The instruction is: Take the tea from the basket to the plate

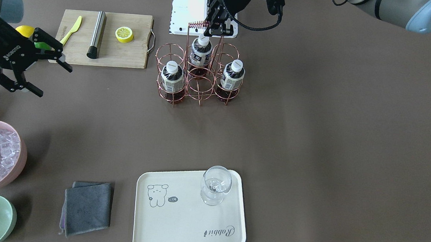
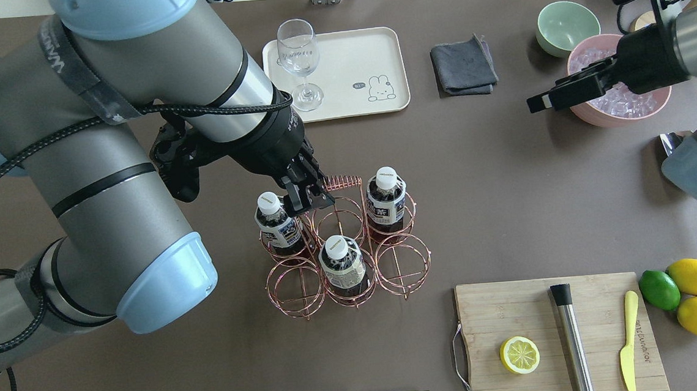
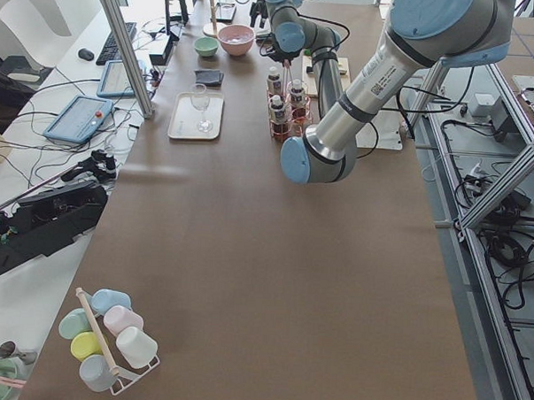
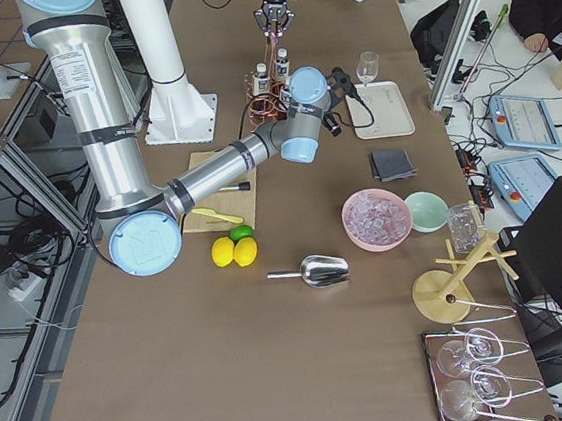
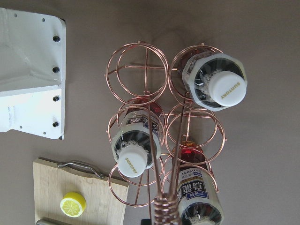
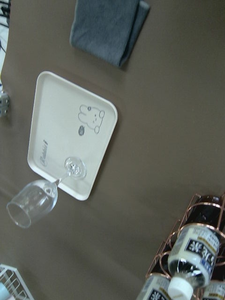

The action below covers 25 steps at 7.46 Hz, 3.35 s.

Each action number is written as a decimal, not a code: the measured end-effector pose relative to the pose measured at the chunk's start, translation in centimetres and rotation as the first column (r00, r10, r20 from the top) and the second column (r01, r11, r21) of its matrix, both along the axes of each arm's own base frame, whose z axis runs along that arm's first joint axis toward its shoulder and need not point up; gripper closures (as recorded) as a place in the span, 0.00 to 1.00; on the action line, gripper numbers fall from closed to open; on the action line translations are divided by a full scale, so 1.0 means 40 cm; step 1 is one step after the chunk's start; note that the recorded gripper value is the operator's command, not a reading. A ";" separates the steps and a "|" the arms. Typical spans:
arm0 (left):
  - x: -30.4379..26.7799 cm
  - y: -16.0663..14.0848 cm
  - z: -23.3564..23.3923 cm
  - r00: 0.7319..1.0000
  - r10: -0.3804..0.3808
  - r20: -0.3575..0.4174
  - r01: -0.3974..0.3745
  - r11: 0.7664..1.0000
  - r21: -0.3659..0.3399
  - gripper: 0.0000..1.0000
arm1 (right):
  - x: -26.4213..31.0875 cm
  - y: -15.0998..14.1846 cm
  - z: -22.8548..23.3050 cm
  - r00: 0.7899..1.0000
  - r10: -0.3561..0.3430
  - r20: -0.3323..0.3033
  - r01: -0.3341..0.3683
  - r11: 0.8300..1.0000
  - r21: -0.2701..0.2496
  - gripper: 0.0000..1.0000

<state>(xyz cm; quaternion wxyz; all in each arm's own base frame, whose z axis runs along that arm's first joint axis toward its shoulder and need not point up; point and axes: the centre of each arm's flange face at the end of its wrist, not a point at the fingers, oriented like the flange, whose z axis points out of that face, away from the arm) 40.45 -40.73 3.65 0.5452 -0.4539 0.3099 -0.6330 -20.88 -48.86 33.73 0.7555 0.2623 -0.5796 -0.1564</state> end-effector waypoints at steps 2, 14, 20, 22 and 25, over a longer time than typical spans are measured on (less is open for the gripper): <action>0.000 -0.001 0.003 1.000 -0.001 0.002 0.001 1.000 -0.001 1.00 | -0.144 0.099 -0.111 0.988 -0.018 0.150 0.013 0.999 0.038 0.00; 0.001 -0.007 0.016 1.000 -0.007 0.011 0.007 1.000 -0.003 1.00 | -0.534 0.370 -0.207 0.963 0.233 0.137 -0.270 0.861 0.431 0.01; -0.006 -0.013 0.016 1.000 -0.013 0.011 0.013 1.000 -0.003 1.00 | -0.549 0.336 -0.256 0.957 0.260 0.128 -0.290 0.849 0.441 0.47; -0.011 -0.018 0.015 1.000 -0.018 0.010 0.018 1.000 -0.003 1.00 | -0.546 0.332 -0.256 0.956 0.263 0.128 -0.293 0.848 0.441 0.47; -0.012 -0.020 0.015 1.000 -0.020 0.010 0.020 1.000 -0.003 1.00 | -0.545 0.331 -0.257 0.956 0.265 0.129 -0.294 0.848 0.441 0.62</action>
